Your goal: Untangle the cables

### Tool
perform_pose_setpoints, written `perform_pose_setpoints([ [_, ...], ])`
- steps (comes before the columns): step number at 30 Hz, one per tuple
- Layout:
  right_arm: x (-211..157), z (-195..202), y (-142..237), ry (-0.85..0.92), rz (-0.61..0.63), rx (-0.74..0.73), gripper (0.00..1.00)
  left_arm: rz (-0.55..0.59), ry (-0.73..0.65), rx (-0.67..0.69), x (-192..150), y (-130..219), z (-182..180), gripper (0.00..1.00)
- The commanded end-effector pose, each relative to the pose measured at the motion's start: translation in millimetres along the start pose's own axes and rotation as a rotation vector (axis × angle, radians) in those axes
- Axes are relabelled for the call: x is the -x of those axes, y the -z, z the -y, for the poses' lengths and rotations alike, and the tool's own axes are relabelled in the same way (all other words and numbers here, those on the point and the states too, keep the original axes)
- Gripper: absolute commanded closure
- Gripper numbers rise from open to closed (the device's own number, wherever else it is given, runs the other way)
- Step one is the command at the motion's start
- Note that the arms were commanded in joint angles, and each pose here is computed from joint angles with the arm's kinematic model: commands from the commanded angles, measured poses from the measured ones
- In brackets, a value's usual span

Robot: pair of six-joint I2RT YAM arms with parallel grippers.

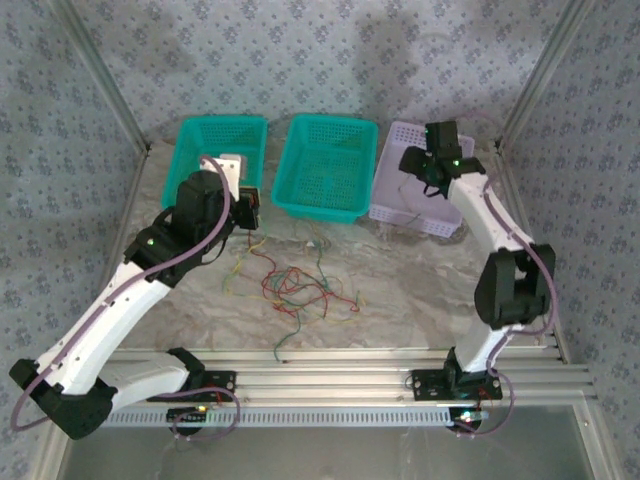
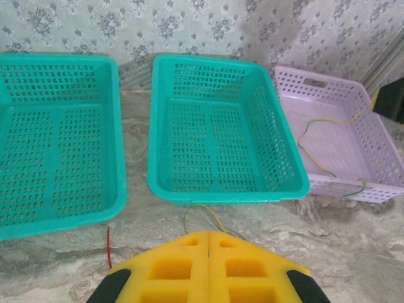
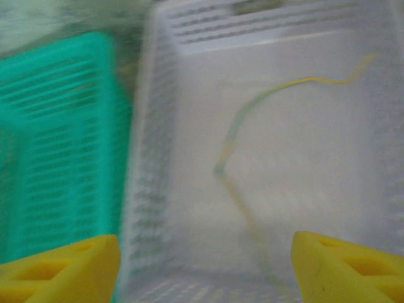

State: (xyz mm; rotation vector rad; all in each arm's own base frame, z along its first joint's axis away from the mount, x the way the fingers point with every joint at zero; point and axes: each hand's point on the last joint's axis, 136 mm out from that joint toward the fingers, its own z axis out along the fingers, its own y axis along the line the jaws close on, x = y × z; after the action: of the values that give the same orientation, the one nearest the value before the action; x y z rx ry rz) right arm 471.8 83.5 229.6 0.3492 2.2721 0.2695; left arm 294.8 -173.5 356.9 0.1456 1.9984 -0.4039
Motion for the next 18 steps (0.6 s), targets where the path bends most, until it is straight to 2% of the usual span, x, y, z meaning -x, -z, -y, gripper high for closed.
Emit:
perform_pose_setpoints([
  [1, -23, -83, 35, 0.118, -0.009, 0.352, 0.26, 0.129, 0.043, -0.059, 30, 23, 8, 1.0],
  [7, -112, -164, 86, 0.315, -0.134, 0.743, 0.27, 0.161, 0.059, -0.001, 31, 29, -6, 1.0],
  [8, -138, -169, 91, 0.346, -0.185, 0.793, 0.27, 0.166, 0.064, 0.005, 31, 30, -7, 1.0],
  [13, -211, -193, 120, 0.474, -0.329, 0.969, 0.29, 0.164, 0.073, 0.027, 28, 29, -13, 1.0],
  [18, -266, -203, 137, 0.547, -0.426, 1.086, 0.3, 0.163, 0.079, 0.036, 27, 28, -17, 1.0],
])
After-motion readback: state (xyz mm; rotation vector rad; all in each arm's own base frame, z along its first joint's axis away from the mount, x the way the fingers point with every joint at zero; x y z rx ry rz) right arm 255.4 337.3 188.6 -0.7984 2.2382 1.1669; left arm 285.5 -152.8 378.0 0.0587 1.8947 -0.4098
